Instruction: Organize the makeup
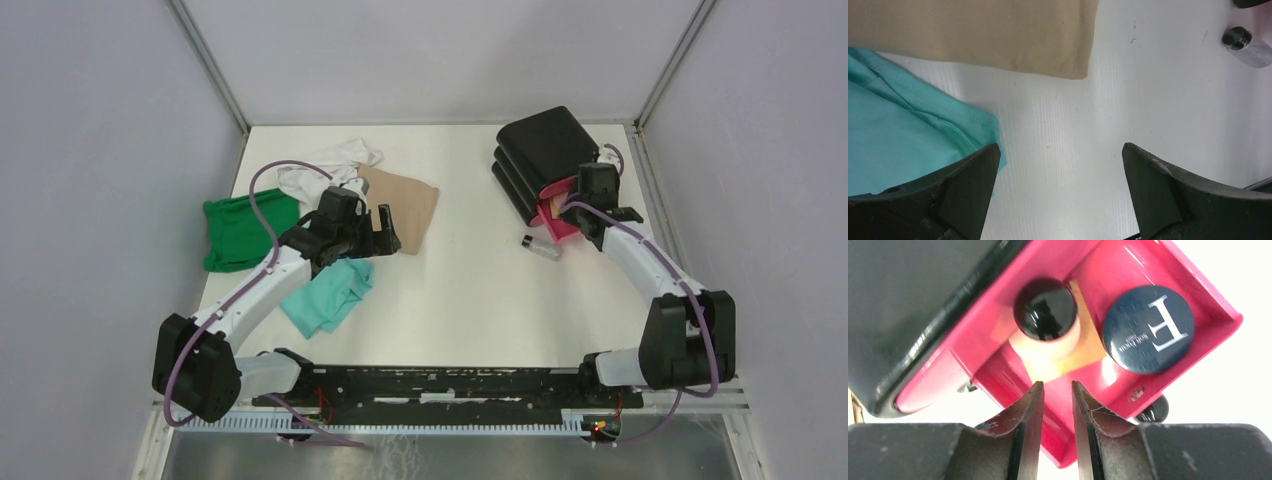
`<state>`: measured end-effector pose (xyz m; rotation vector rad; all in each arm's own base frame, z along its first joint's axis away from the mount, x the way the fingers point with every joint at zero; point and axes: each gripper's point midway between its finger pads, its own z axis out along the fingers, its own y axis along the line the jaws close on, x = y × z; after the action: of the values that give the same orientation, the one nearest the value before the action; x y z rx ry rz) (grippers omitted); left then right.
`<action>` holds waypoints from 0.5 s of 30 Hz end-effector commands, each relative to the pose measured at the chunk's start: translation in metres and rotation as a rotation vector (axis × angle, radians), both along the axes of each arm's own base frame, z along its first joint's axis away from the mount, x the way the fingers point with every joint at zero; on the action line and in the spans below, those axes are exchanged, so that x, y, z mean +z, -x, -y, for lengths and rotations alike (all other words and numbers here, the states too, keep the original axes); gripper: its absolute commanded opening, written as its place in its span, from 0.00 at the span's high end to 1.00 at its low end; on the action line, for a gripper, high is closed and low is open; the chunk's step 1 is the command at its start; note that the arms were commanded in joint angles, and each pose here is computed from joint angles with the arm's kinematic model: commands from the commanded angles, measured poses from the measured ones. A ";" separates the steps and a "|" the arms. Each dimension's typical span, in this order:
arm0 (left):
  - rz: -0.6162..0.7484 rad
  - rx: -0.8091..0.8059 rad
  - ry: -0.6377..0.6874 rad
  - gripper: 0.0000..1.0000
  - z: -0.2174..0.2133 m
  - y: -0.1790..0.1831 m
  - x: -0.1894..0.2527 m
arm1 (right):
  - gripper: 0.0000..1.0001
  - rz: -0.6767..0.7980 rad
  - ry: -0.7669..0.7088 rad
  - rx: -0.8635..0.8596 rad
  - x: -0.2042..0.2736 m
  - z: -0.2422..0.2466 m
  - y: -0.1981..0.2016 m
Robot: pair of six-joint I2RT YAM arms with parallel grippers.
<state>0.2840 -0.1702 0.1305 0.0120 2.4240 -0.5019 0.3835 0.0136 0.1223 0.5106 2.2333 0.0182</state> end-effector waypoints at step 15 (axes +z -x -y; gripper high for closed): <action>0.053 -0.021 0.022 0.01 0.002 -0.005 0.011 | 0.66 0.060 -0.009 -0.068 -0.006 0.007 -0.002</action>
<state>0.2839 -0.1704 0.1305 0.0127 2.4240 -0.5038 0.3677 0.0086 0.1006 0.5511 2.2305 -0.0026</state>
